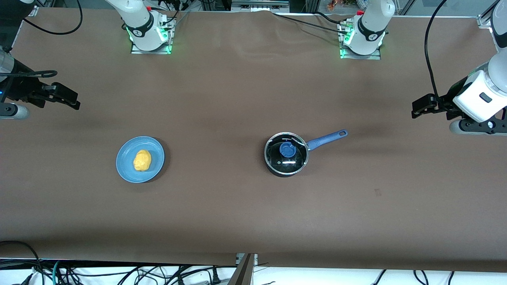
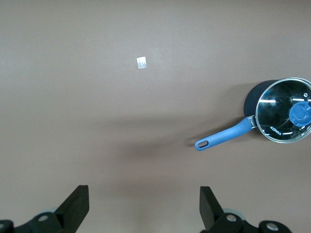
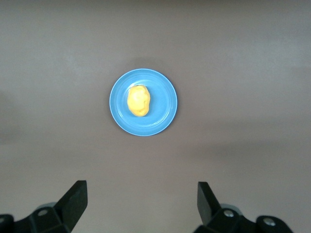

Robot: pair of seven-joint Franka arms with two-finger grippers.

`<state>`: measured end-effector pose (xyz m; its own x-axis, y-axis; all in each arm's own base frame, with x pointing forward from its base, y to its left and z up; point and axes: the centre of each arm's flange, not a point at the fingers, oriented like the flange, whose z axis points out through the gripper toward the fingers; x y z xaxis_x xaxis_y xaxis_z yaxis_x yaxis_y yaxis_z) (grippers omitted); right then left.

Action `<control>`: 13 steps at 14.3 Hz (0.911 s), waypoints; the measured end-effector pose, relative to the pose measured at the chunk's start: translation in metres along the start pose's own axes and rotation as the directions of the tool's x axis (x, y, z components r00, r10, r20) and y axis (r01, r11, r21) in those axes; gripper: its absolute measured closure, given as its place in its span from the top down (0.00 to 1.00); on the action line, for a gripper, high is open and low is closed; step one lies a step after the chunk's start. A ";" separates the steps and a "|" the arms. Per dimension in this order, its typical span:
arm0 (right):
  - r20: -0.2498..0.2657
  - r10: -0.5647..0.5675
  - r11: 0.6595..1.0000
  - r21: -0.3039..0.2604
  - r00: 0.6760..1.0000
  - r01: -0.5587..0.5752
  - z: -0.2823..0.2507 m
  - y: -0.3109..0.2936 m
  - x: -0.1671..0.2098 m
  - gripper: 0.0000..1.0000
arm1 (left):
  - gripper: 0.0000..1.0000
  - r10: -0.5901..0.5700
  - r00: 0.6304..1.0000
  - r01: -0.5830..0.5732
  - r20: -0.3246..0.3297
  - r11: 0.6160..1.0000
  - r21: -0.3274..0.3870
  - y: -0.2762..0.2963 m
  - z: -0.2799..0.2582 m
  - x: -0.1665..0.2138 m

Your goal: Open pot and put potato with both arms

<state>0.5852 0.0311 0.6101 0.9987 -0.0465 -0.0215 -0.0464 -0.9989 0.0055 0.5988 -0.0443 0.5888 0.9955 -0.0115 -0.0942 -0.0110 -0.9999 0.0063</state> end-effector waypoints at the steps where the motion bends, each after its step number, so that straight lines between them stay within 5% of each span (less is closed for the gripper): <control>1: -0.001 0.000 1.000 0.000 1.000 0.000 0.000 0.000 0.000 1.00 | 1.00 0.000 1.000 0.000 0.003 1.000 0.000 0.000 0.000 0.000; 13: -0.003 -0.009 1.000 0.002 1.000 0.009 0.000 -0.006 0.000 1.00 | 1.00 -0.002 1.000 0.002 0.014 1.000 0.000 -0.001 0.003 0.000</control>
<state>0.5852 0.0367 0.6103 0.9991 -0.0372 -0.0182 -0.0372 -0.9993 0.0029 0.5984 -0.0435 0.5859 0.9940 -0.0096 -0.1085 -0.0090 -0.9999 0.0057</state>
